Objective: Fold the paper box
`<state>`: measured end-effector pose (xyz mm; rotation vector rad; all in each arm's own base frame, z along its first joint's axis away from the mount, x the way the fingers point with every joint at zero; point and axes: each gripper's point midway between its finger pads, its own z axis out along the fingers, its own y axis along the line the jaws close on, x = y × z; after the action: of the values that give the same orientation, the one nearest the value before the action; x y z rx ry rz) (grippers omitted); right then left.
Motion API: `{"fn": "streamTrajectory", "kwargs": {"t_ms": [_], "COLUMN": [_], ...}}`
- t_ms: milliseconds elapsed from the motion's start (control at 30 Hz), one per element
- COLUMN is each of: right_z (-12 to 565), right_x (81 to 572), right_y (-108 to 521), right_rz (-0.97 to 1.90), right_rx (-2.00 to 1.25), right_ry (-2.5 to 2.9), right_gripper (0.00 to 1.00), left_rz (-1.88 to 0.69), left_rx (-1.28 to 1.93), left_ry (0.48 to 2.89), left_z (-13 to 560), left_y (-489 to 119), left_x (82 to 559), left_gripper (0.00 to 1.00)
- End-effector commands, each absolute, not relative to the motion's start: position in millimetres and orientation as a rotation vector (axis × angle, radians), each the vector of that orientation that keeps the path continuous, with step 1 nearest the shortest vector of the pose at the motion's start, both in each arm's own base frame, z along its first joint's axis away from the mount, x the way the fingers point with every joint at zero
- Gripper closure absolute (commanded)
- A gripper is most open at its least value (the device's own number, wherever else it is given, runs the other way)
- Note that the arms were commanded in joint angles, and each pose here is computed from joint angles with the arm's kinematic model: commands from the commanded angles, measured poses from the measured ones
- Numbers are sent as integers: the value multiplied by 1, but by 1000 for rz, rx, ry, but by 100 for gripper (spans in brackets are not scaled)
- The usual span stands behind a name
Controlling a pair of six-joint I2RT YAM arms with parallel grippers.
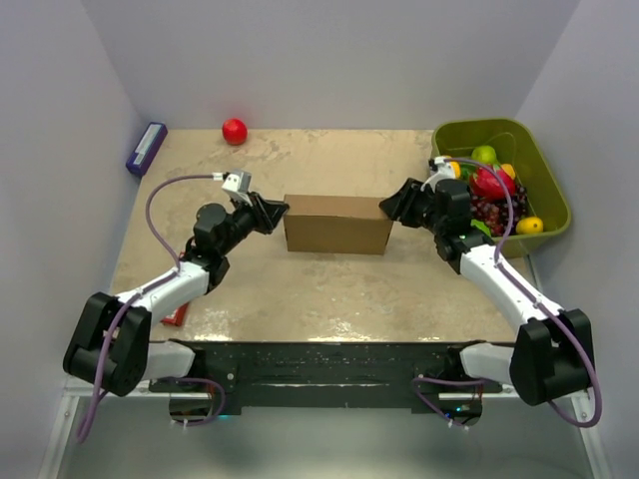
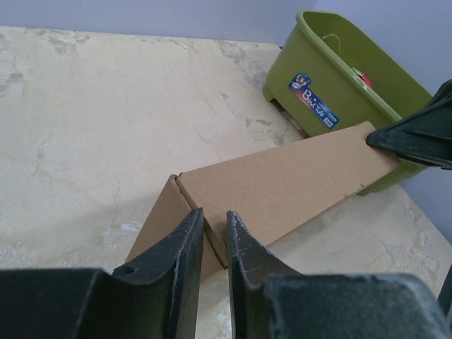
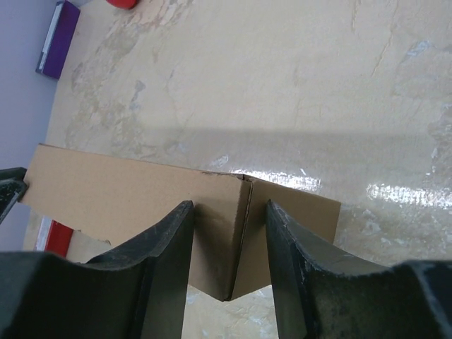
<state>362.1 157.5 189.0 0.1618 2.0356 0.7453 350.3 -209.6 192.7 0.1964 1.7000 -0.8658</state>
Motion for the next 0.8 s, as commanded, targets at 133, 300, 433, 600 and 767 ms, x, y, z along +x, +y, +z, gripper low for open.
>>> {"fn": "streamTrajectory", "kwargs": {"t_ms": [133,300,433,600,767], "right_z": [178,174,170,173,206], "right_x": [315,296,277,254,244], "right_y": [212,212,213,203,191], "right_rz": [834,823,835,836,766], "right_rx": [-62,-69,-92,-87,-234], "right_ry": [2105,2128,2146,2148,2066], "right_gripper": [53,49,44,24,1], "left_rz": [-807,-775,-788,-816,-751], "left_rx": [223,190,195,172,80], "left_ry": [1929,1897,1919,1896,1897], "left_z": [123,128,121,128,141], "left_y": [-209,-197,-195,-192,-170], "left_x": [303,287,270,250,240], "left_gripper": [73,67,63,40,10]}}
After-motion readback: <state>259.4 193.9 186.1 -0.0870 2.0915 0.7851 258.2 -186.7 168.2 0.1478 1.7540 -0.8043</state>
